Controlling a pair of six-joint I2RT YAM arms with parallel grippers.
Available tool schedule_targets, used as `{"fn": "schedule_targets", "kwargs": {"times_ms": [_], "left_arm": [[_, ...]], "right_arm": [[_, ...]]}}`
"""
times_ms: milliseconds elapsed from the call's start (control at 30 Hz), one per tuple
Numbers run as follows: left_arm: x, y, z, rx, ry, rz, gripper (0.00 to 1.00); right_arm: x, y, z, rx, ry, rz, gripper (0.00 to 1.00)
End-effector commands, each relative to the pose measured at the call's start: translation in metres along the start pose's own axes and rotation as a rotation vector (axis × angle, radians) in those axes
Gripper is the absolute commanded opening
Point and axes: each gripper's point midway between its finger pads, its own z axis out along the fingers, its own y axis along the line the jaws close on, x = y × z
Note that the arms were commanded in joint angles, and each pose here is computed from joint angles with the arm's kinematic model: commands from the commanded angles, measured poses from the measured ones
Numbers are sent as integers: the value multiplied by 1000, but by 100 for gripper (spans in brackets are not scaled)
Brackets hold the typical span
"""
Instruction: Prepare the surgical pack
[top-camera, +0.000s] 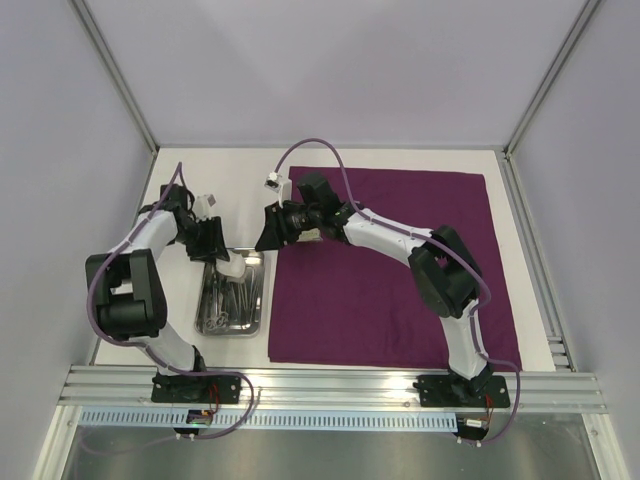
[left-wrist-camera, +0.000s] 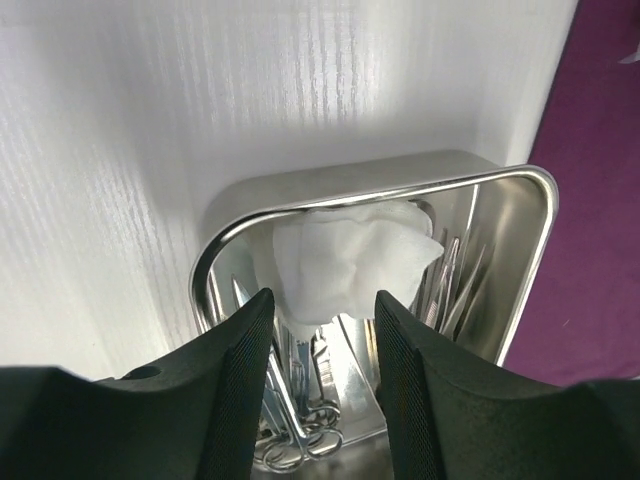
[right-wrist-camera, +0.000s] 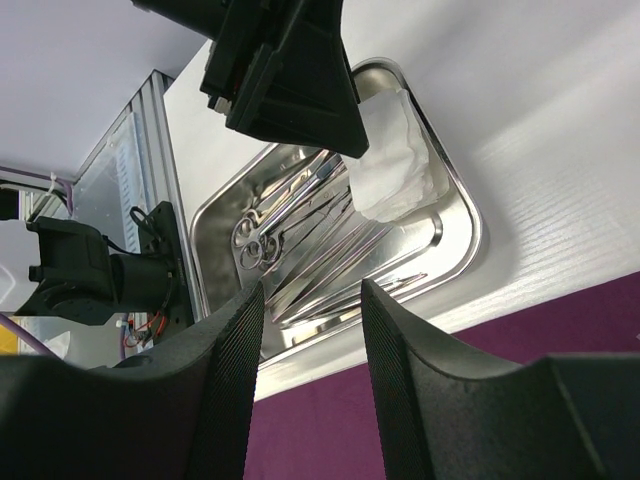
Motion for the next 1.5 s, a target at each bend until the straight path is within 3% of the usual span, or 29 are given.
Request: {"fn": "schedule_targets", "kwargs": {"times_ms": [0, 167, 300, 333, 533, 867, 1267, 1467], "left_arm": [[-18, -4, -26, -47, -68, 50, 53], [-27, -5, -47, -127, -133, 115, 51], [-32, -11, -44, -203, -168, 293, 34], [-29, -19, -36, -197, -141, 330, 28], [-20, -9, -1, -254, -34, 353, 17], [-8, 9, 14, -314, 6, 324, 17], [-7, 18, 0, -341, -31, 328, 18], [-25, -7, -20, -257, -119, 373, 25]], "right_arm": [[-25, 27, -17, -39, -58, -67, 45], [-24, 28, -20, -34, -60, -73, 46], [-21, 27, -20, -30, -57, -67, 45], [-20, 26, -20, -30, -55, -65, 45], [-17, 29, -28, -17, -58, -79, 45], [-13, 22, -40, 8, -62, -73, 45], [-15, 15, -51, 60, -83, -60, 45], [-22, -11, -82, 263, -111, 28, 46]]}}
